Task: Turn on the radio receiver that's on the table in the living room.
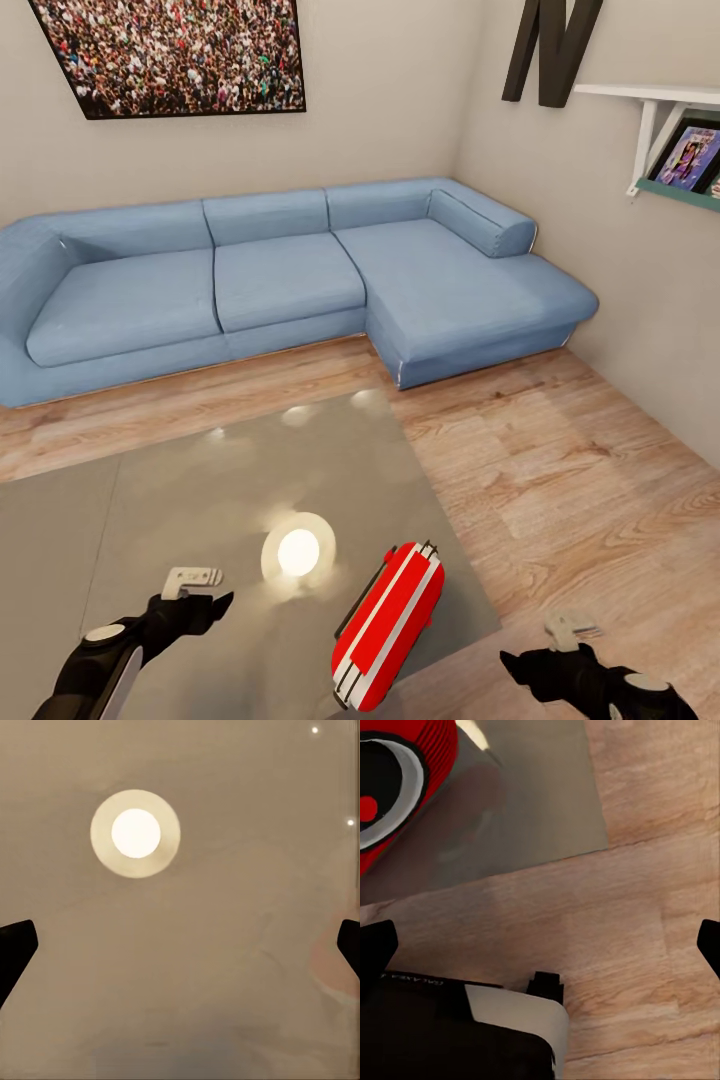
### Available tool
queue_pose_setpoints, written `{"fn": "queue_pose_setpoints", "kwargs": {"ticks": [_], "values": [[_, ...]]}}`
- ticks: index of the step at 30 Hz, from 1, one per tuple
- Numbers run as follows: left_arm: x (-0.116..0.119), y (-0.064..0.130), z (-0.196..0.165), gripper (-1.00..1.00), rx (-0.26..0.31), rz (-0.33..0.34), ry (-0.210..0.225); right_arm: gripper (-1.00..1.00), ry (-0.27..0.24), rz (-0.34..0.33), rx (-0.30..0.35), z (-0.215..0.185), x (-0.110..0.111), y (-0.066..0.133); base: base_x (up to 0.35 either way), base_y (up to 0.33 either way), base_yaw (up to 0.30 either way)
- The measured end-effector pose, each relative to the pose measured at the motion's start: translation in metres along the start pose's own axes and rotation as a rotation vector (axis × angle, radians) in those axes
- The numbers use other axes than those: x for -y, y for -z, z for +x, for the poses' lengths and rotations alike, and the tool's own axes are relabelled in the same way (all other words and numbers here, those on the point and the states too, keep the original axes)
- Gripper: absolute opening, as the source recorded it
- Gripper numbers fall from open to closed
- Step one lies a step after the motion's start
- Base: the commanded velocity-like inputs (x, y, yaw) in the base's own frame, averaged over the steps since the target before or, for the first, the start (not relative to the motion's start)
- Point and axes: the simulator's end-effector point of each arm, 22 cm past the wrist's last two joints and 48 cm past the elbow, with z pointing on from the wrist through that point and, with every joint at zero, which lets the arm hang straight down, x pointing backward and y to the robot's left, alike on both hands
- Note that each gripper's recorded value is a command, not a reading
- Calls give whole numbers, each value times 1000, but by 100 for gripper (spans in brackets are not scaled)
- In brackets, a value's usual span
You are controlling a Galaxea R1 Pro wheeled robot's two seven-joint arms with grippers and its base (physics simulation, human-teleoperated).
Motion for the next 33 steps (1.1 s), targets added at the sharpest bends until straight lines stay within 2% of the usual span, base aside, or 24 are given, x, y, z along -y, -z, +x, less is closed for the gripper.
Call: {"fn": "queue_pose_setpoints", "kwargs": {"ticks": [4,10,20,33], "values": [[2,0,0,100,-1,4,-4,100,1,-55,14,-9,-12,0,0,0,0],[3,0,0,100,-1,4,-5,100,4,-86,26,-26,-24,-2,0,0,0],[3,0,0,100,-1,5,-5,100,-10,-167,31,-49,-73,-8,0,0,0],[3,0,0,100,-2,6,-5,100,-36,-215,57,-88,-104,-7,0,0,0]]}}
